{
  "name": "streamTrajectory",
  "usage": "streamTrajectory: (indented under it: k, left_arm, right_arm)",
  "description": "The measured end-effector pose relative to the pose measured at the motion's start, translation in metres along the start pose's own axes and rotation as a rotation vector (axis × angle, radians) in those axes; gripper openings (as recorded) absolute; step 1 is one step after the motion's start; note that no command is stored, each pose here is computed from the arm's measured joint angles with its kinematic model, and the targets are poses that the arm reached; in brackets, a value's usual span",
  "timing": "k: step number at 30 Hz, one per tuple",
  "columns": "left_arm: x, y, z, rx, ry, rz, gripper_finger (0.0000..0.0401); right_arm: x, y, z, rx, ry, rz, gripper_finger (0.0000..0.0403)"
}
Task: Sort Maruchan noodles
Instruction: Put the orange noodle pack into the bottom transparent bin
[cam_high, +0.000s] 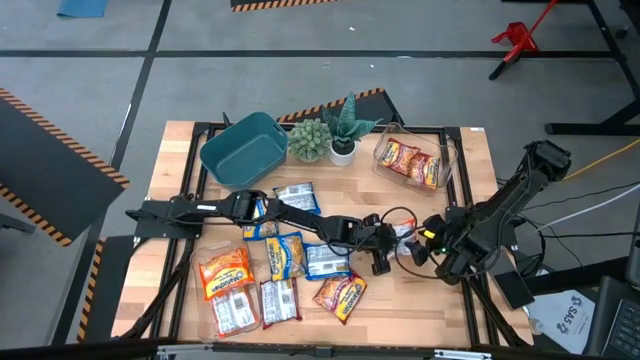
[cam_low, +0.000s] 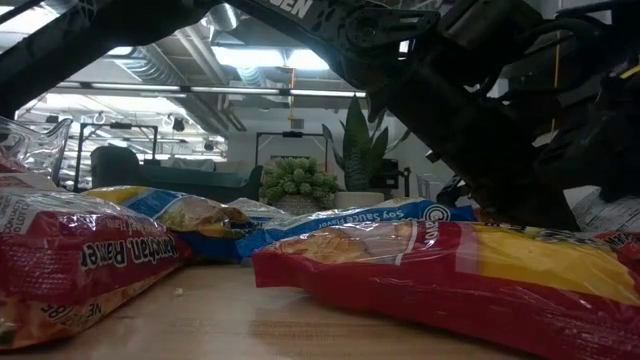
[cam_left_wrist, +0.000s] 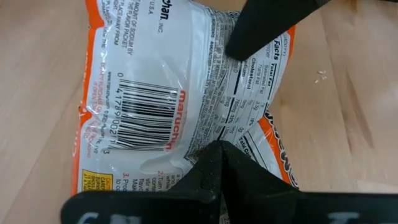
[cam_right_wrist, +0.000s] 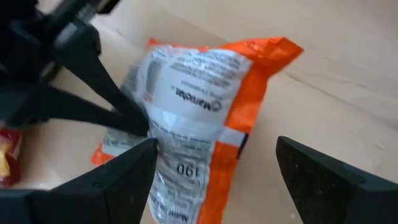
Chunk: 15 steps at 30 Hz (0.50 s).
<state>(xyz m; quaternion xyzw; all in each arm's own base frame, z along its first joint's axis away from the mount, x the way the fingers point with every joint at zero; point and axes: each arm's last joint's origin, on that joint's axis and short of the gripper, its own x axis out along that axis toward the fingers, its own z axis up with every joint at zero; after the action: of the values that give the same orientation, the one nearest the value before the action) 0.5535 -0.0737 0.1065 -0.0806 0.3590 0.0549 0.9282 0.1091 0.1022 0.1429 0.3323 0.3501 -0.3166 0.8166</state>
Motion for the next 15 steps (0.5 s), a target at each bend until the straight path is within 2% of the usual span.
streamTrajectory:
  k: [15]
  left_arm:
    - [0.000, 0.000, 0.000, 0.001, -0.005, 0.019, 0.0000]
  right_arm:
    - [0.030, -0.019, -0.015, 0.067, -0.084, 0.198, 0.0315]
